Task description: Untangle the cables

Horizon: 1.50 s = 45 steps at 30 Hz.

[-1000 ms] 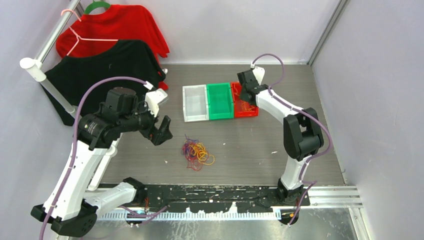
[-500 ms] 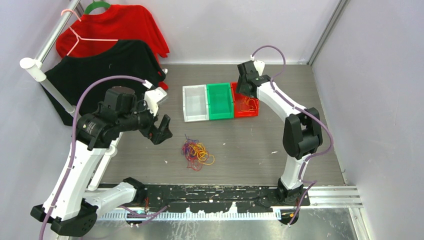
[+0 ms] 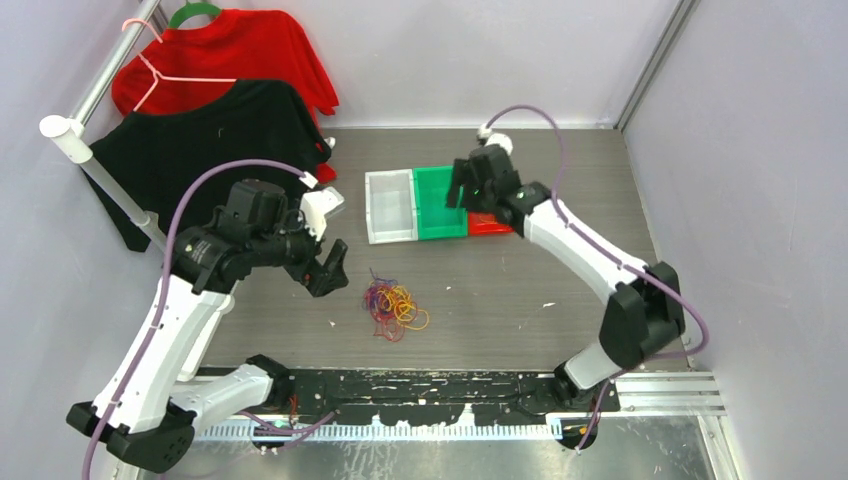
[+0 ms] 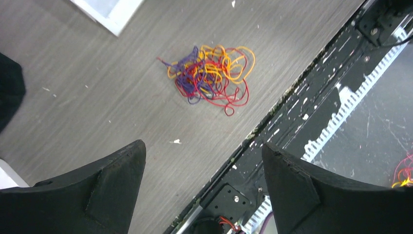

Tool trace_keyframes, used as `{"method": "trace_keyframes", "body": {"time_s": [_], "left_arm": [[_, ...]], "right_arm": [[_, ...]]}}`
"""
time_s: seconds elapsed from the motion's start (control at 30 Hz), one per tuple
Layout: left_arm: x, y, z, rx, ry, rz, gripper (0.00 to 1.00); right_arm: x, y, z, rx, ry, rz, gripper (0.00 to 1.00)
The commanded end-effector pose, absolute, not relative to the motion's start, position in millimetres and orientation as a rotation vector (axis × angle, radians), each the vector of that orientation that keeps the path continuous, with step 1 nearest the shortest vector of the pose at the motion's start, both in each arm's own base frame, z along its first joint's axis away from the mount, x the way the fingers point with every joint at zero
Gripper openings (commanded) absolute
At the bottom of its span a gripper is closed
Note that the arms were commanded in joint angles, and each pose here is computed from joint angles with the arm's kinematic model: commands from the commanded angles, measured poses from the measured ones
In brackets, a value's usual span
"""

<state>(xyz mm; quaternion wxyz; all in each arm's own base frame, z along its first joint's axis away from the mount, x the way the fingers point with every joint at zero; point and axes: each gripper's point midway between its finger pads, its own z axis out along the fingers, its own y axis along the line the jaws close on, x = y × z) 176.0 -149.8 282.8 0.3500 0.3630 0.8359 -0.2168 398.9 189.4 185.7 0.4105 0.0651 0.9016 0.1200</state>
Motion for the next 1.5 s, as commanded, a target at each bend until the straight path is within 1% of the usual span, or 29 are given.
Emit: {"method": "trace_keyframes", "body": {"time_s": [0.0, 0.1, 0.23, 0.47, 0.57, 0.63, 0.77, 0.93, 1.13, 1.17, 1.23, 1.33, 1.37, 1.47], "left_arm": [[179, -156, 270, 0.978, 2.156, -0.589, 0.86], [180, -157, 259, 1.003, 2.17, -0.594, 0.82], [180, -158, 242, 1.049, 2.193, -0.599, 0.77], [174, -153, 221, 1.122, 2.232, -0.587, 0.67], [170, -151, 218, 1.15, 2.224, -0.58, 0.63], [169, -150, 217, 1.154, 2.221, -0.581, 0.62], [164, -151, 220, 1.175, 2.217, -0.604, 0.62], [164, -151, 224, 1.183, 2.21, -0.604, 0.61], [163, -152, 231, 1.179, 2.196, -0.611, 0.61], [163, -152, 232, 1.18, 2.196, -0.609, 0.61], [162, -151, 234, 1.18, 2.193, -0.603, 0.61], [161, -150, 238, 1.182, 2.181, -0.6, 0.61], [161, -150, 239, 1.183, 2.175, -0.602, 0.61], [160, -151, 244, 1.188, 2.155, -0.603, 0.63]], "right_arm": [[329, 277, 200, -0.154, 2.203, 0.591, 0.71], [281, 302, 169, -0.226, 2.267, 0.662, 0.71], [235, 317, 137, -0.279, 2.318, 0.723, 0.7], [188, 316, 98, -0.361, 2.436, 0.768, 0.62], [170, 310, 87, -0.394, 2.492, 0.713, 0.59], [165, 301, 79, -0.367, 2.53, 0.671, 0.55], [162, 303, 70, -0.286, 2.554, 0.707, 0.53], [176, 306, 46, -0.15, 2.564, 0.647, 0.45], [191, 325, 39, -0.076, 2.524, 0.693, 0.43], [193, 326, 39, -0.066, 2.52, 0.69, 0.41], [196, 324, 38, -0.034, 2.51, 0.669, 0.32], [200, 314, 47, -0.025, 2.479, 0.631, 0.07], [203, 311, 56, -0.038, 2.456, 0.612, 0.02], [210, 308, 100, -0.118, 2.373, 0.604, 0.01]]}}
